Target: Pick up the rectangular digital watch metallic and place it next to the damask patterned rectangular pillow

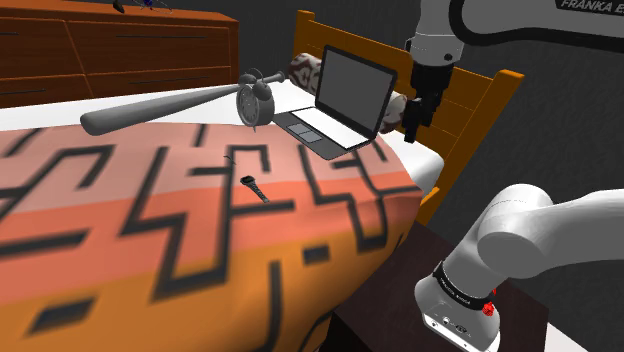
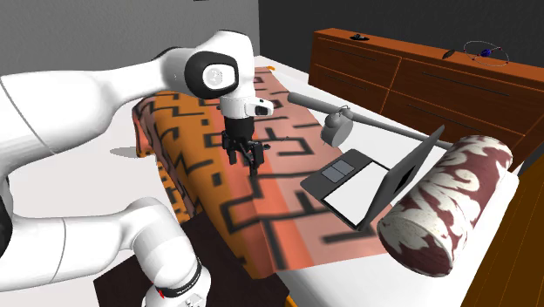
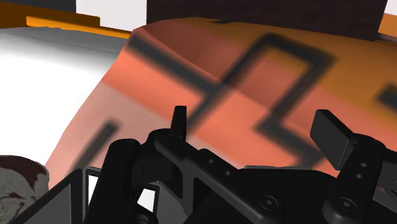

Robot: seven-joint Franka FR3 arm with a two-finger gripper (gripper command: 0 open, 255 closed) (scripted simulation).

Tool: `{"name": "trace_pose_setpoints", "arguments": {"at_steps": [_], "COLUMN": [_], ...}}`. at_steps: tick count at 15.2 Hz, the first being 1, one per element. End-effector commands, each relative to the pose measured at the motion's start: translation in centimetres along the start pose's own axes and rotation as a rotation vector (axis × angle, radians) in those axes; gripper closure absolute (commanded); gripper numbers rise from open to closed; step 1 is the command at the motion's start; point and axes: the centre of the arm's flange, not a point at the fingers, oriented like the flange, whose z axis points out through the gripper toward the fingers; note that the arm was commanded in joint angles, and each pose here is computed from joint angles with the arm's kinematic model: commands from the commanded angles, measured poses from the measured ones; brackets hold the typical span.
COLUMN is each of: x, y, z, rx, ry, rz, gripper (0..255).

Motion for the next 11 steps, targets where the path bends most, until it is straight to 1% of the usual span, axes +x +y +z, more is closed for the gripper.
{"name": "trace_pose_setpoints", "arguments": {"at_steps": [1,11], "x": [0.0,9.4], "y": [0.0,-7.0], "z": [0.0,3.8], "rx": [0.0,0.048], "ry": [0.0,0.04], "rz": [0.0,0.04], "gripper": [0,0]}}
